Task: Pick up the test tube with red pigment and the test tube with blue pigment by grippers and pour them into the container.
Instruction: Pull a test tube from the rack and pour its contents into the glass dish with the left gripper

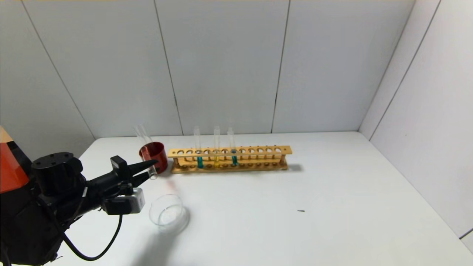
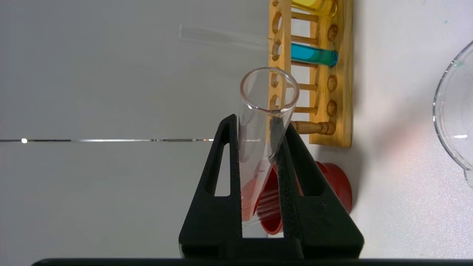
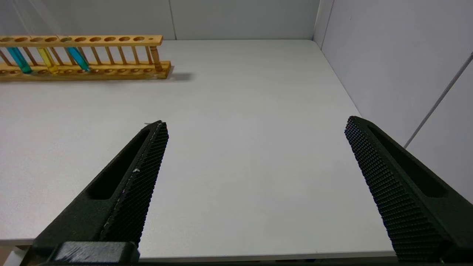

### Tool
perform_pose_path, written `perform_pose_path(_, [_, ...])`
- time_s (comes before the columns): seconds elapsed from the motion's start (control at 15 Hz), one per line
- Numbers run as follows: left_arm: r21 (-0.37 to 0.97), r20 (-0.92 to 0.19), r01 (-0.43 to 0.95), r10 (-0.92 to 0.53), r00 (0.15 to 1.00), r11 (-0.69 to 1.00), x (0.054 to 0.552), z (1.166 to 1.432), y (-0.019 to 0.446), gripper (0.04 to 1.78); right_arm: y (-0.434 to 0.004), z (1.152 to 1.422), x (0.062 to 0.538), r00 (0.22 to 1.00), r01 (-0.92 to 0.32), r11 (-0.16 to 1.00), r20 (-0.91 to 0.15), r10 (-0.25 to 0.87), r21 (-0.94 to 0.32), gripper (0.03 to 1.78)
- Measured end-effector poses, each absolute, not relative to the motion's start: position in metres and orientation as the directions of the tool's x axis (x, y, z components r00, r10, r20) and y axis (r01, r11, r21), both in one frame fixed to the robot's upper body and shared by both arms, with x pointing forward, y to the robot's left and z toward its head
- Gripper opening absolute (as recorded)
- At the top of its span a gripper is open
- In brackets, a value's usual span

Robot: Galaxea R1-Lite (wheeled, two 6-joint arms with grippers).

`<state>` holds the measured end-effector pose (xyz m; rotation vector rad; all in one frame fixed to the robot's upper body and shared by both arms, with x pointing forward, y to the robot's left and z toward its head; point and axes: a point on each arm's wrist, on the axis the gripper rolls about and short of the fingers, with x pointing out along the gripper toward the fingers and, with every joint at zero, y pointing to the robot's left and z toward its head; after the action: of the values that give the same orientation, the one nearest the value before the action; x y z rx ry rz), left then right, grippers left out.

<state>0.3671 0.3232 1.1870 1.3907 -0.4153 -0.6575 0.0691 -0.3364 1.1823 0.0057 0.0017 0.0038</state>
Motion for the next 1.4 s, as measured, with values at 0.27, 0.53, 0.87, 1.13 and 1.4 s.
perform_pose_path(0.27, [0.985,-0.105,0.170,-0.669,0.735,0.032,0.361,1.189,0.323,0.33,-0.336,1.182,0.069,1.000,-0.004,1.000,-0.002,0.004,0.006,1.75])
perform_pose_path(0.53, [0.990,-0.105,0.139,-0.696,0.711,-0.007,0.355,1.191,0.322,0.33,-0.336,1.182,0.069,1.000,-0.004,1.000,-0.002,0.004,0.006,1.75])
perform_pose_path(0.87, [0.993,-0.120,0.092,-0.747,0.654,-0.080,0.347,1.183,0.329,0.33,-0.336,1.182,0.069,1.000,-0.004,1.000,-0.002,0.004,0.006,1.75])
perform_pose_path(1.13, [0.993,-0.112,0.048,-0.720,0.685,-0.109,0.347,1.186,0.341,0.33,-0.336,1.182,0.069,1.000,-0.004,1.000,-0.002,0.004,0.005,1.75])
perform_pose_path(1.4, [0.989,-0.123,0.022,-0.720,0.683,-0.147,0.349,1.181,0.342,0.33,-0.336,1.182,0.069,1.000,-0.004,1.000,-0.002,0.004,0.006,1.75])
